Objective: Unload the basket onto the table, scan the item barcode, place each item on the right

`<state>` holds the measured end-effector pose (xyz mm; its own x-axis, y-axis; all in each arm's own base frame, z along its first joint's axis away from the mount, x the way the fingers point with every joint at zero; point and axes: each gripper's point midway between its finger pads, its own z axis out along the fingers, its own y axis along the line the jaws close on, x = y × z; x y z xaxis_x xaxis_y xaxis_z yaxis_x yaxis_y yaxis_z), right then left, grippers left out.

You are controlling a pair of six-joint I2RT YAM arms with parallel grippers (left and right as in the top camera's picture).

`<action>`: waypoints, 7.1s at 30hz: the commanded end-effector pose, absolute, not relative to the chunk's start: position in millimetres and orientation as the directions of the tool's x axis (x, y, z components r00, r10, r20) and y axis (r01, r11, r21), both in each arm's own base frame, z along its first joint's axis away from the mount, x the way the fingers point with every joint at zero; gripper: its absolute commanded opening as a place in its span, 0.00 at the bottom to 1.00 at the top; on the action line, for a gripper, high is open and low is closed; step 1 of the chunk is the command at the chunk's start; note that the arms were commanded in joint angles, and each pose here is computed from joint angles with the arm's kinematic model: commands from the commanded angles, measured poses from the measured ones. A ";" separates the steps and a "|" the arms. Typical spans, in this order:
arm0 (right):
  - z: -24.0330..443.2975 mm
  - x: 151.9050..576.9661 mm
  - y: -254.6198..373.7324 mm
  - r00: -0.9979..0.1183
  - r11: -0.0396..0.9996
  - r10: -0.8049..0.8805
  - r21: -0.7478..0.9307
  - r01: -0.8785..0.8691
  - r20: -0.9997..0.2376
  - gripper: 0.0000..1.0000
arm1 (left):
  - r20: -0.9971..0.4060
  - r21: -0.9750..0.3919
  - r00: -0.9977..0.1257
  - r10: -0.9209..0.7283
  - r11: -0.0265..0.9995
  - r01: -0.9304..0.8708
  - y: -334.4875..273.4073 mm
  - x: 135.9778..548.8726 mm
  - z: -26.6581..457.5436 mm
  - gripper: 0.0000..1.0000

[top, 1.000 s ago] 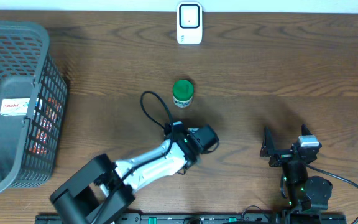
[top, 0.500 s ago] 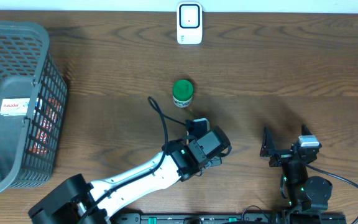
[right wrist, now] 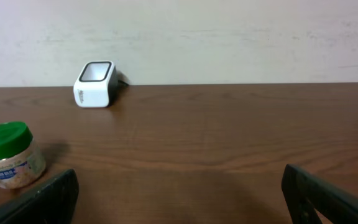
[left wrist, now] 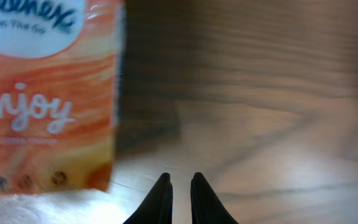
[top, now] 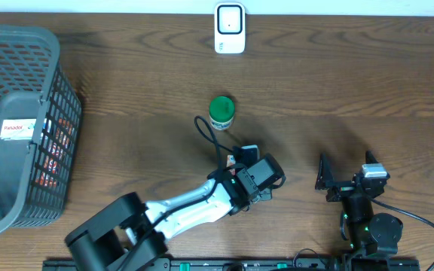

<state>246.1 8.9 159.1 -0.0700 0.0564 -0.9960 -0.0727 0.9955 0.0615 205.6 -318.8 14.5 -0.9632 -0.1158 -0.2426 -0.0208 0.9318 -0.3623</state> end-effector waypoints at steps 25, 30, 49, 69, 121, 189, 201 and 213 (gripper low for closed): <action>158.1 245.9 10.2 -0.074 0.994 0.069 0.075 -0.076 -0.995 0.99 | -0.582 -0.178 -0.811 -0.058 0.982 0.058 -220.1 233.8 148.1 0.69; 158.1 245.9 10.2 -0.074 0.994 0.069 0.075 -0.076 -0.995 0.99 | -0.748 -0.257 -0.651 -0.130 0.961 0.104 -171.9 254.0 262.2 0.80; 158.2 245.9 10.2 -0.074 0.994 0.069 0.075 -0.076 -0.995 0.99 | -0.802 -0.384 -0.064 -0.595 0.593 -0.708 141.1 274.4 439.0 0.87; 158.2 245.9 10.2 -0.074 0.994 0.069 0.075 -0.076 -0.995 0.99 | -0.460 -0.138 -0.106 -0.882 0.189 -0.972 264.2 355.7 205.4 0.89; 158.2 245.9 10.2 -0.074 0.994 0.069 0.075 -0.076 -0.995 0.99 | -0.313 0.008 0.060 -0.948 -0.066 -0.998 304.8 357.1 20.3 0.90; 158.2 245.9 10.2 -0.074 0.994 0.069 0.075 -0.076 -0.995 0.99 | -0.370 -0.388 -0.654 -0.659 0.750 -0.536 -31.9 315.6 277.7 0.54; 158.2 245.9 10.2 -0.074 0.994 0.069 0.075 -0.076 -0.995 0.99 | -0.211 -0.031 -0.788 -0.579 0.809 -0.586 -98.3 335.0 135.0 0.54; 158.2 245.9 10.2 -0.074 0.994 0.069 0.075 -0.076 -0.995 0.99 | -0.067 0.047 -0.813 -0.578 0.812 -0.582 -135.8 343.7 47.0 0.54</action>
<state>246.1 8.9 159.0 -0.0703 0.0565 -0.9959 -0.0727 0.9955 0.0616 345.2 -135.5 54.5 -0.8294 -0.5527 -0.0813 -0.5567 0.8298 0.0380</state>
